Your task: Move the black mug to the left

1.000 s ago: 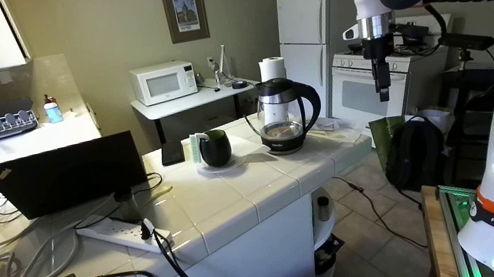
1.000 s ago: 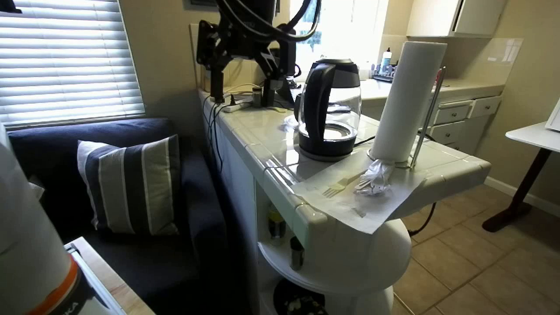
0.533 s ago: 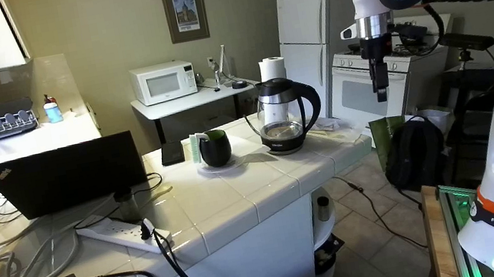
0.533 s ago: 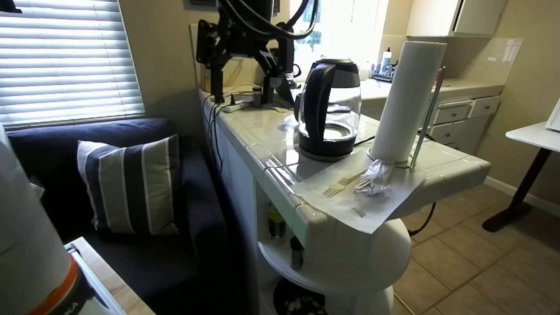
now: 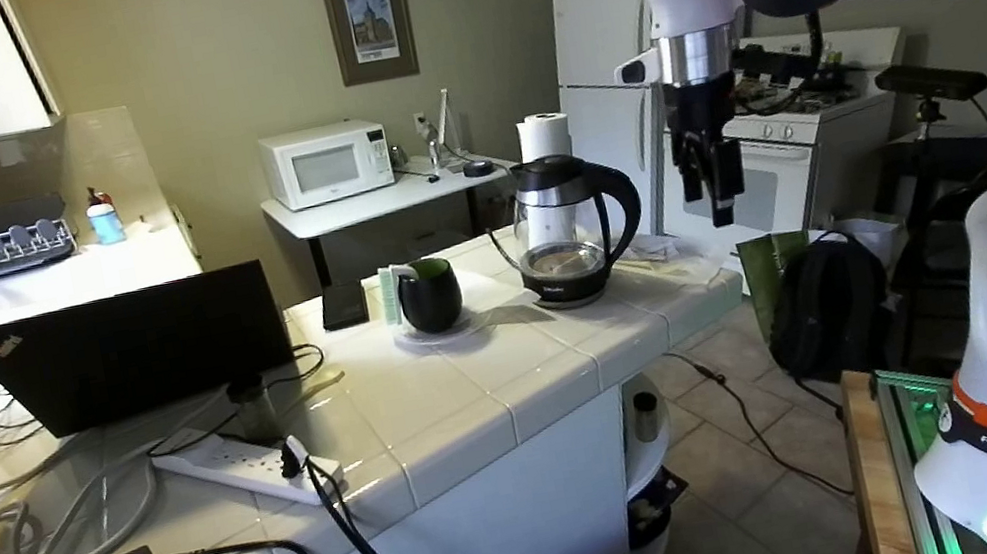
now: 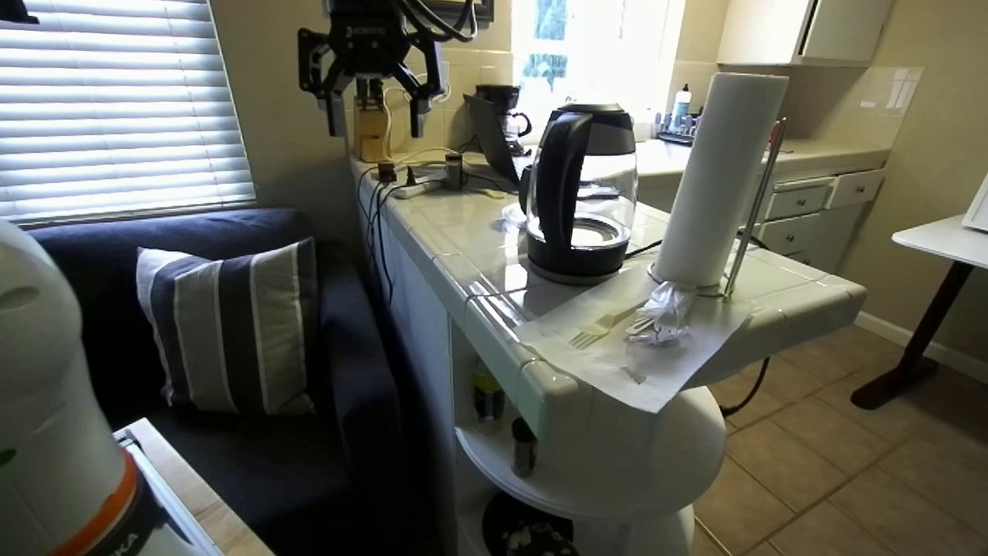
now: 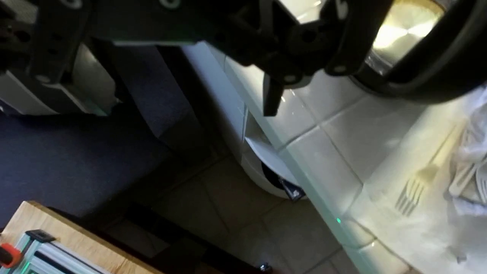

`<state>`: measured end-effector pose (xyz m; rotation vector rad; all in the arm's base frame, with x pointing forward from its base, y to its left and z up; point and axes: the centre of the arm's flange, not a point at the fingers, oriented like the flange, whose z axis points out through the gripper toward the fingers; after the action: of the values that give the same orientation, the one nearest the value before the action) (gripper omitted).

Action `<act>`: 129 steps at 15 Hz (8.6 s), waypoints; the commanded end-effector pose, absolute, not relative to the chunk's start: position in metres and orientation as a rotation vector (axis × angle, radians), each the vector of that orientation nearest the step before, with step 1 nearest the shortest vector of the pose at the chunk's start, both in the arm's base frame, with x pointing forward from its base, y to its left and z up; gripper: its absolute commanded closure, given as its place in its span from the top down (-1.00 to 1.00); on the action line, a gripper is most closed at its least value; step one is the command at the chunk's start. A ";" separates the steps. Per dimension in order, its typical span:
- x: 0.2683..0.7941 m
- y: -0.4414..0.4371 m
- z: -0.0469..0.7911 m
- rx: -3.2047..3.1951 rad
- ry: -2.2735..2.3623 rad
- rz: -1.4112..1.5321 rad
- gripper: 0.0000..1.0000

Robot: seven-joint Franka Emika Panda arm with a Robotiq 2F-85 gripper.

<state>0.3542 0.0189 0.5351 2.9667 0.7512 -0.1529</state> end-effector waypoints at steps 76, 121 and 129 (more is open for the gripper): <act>0.702 0.107 0.407 2.582 1.010 0.185 -0.95; 0.708 0.194 0.455 2.989 1.026 0.005 -0.81; 0.725 0.220 0.446 3.061 1.052 0.039 -0.95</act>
<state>0.7114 0.2059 0.4349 3.0220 1.0514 -0.0216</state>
